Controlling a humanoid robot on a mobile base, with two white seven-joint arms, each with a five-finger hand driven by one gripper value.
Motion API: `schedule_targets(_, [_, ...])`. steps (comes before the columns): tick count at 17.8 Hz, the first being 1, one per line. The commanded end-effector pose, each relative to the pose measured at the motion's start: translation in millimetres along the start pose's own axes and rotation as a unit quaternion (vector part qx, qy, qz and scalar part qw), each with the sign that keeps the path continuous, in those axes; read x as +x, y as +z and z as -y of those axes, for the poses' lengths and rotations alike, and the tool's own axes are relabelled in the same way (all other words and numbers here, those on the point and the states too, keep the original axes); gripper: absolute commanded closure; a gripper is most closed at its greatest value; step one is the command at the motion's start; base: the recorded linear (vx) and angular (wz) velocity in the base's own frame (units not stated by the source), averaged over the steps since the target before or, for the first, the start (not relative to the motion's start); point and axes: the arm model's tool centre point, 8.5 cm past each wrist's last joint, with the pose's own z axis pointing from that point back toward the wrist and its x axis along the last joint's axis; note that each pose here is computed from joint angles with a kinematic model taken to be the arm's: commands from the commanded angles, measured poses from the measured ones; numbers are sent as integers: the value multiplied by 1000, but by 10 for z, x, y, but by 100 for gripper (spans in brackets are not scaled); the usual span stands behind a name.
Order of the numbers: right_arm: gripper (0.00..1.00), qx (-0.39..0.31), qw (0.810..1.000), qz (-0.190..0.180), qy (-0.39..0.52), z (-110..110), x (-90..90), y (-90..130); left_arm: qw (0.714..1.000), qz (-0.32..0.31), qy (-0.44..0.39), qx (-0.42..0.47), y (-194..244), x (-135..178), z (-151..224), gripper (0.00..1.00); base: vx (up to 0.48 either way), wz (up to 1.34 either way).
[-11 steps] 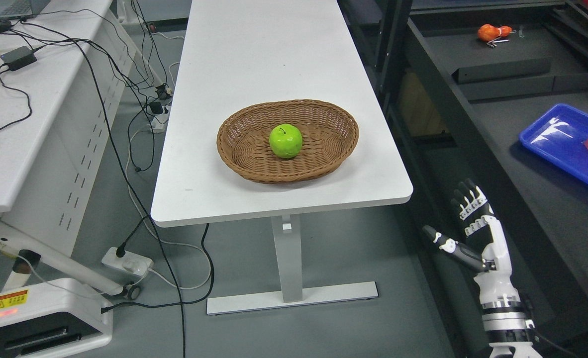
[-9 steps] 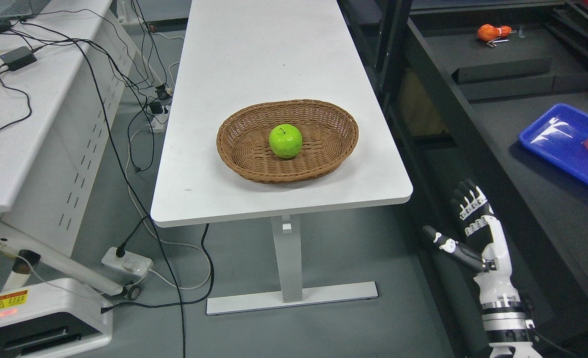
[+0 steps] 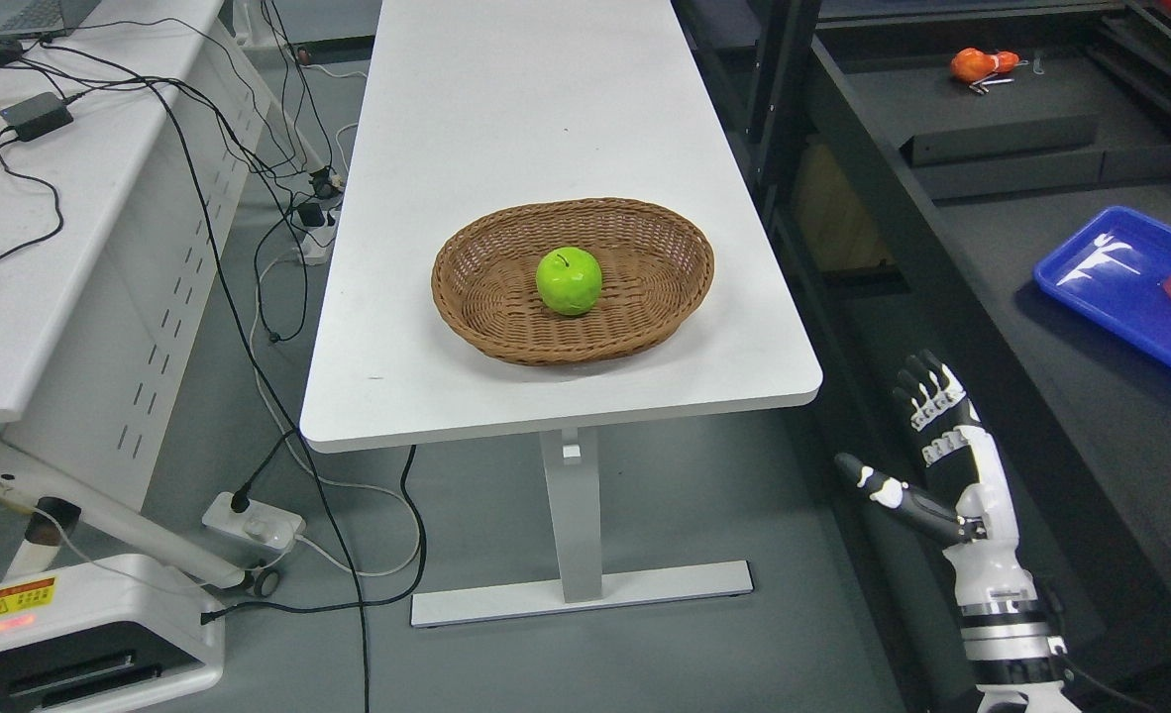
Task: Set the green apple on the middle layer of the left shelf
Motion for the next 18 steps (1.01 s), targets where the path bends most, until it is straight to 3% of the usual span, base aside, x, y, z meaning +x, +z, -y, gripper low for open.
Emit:
schedule_targets(1, [0, 145, 968, 52, 200, 80, 201, -295, 1000, 0, -1, 9, 15, -1, -112, 0, 0, 0])
schedule_targets(3, [0, 158, 958, 73, 228, 208, 325, -473, 1000, -1, -1, 9, 16, -6, -113, 0, 0, 0])
schedule_targets(7, [0, 160, 953, 104, 235, 188, 464, -696, 1000, -1, -1, 9, 16, -6, -113, 0, 0, 0])
schedule_targets(13, [0, 207, 941, 96, 252, 148, 454, -721, 1000, -1, -1, 9, 16, -6, -113, 0, 0, 0])
schedule_targets(18, [0, 208, 935, 135, 254, 116, 557, -776, 1000, 0, -1, 9, 15, -1, -112, 0, 0, 0])
